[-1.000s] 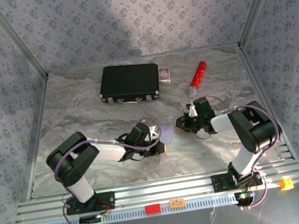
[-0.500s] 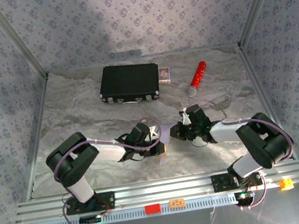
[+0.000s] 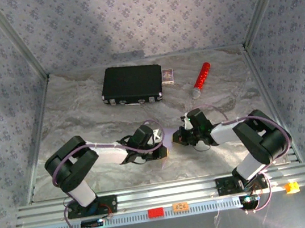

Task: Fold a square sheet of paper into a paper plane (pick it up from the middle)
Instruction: Perform the fifth fold on the wing at the bottom-center of the table.

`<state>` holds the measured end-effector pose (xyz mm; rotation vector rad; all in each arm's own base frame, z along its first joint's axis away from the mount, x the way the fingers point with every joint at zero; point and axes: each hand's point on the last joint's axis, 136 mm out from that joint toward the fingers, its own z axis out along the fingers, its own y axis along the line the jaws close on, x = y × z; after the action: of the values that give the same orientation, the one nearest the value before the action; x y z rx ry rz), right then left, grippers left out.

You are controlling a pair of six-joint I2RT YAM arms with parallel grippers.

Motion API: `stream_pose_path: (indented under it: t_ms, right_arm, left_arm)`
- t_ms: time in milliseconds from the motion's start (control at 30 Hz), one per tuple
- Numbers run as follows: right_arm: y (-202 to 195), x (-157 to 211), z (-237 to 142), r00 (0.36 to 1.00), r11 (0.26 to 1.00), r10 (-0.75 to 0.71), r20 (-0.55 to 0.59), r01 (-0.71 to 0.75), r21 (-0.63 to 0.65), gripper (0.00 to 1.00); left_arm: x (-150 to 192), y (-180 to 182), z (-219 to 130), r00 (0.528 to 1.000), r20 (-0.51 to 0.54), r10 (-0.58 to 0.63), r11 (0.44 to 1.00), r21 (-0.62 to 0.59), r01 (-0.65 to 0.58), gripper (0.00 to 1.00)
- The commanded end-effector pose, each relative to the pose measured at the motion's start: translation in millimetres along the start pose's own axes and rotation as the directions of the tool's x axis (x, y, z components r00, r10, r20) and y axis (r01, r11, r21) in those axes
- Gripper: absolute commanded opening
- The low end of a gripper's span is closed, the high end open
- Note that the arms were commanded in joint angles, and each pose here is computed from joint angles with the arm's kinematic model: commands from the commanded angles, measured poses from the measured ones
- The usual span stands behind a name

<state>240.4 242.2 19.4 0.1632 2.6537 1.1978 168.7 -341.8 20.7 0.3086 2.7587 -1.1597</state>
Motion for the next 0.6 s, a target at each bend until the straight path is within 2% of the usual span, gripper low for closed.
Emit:
stream_pose_path:
  t_ms: [0,133,300,467,567]
  right_arm:
    - [-24,3,3,1.0,0.995,0.01,-0.002,-0.01,0.103,0.03]
    - [-27,3,3,1.0,0.994,0.012,-0.001,-0.012,0.112,0.02]
    - [-29,3,5,1.0,0.992,0.019,-0.001,-0.018,0.122,0.02]
    - [-30,3,5,1.0,0.992,0.02,-0.001,-0.019,0.124,0.02]
    - [-33,3,4,1.0,0.991,0.023,-0.001,-0.023,0.133,0.02]
  left_arm:
    - [1,-6,-9,0.999,-0.022,0.024,0.999,-0.034,-0.025,0.03]
    - [-11,-22,-7,0.999,-0.015,0.052,0.999,-0.014,-0.052,0.03]
    - [-14,-25,10,0.998,-0.046,0.046,0.999,0.008,-0.045,0.03]
    - [-12,-19,24,0.997,-0.072,0.036,0.999,0.002,-0.036,0.04]
    - [-4,-3,27,0.995,-0.097,0.019,0.998,-0.063,-0.026,0.04]
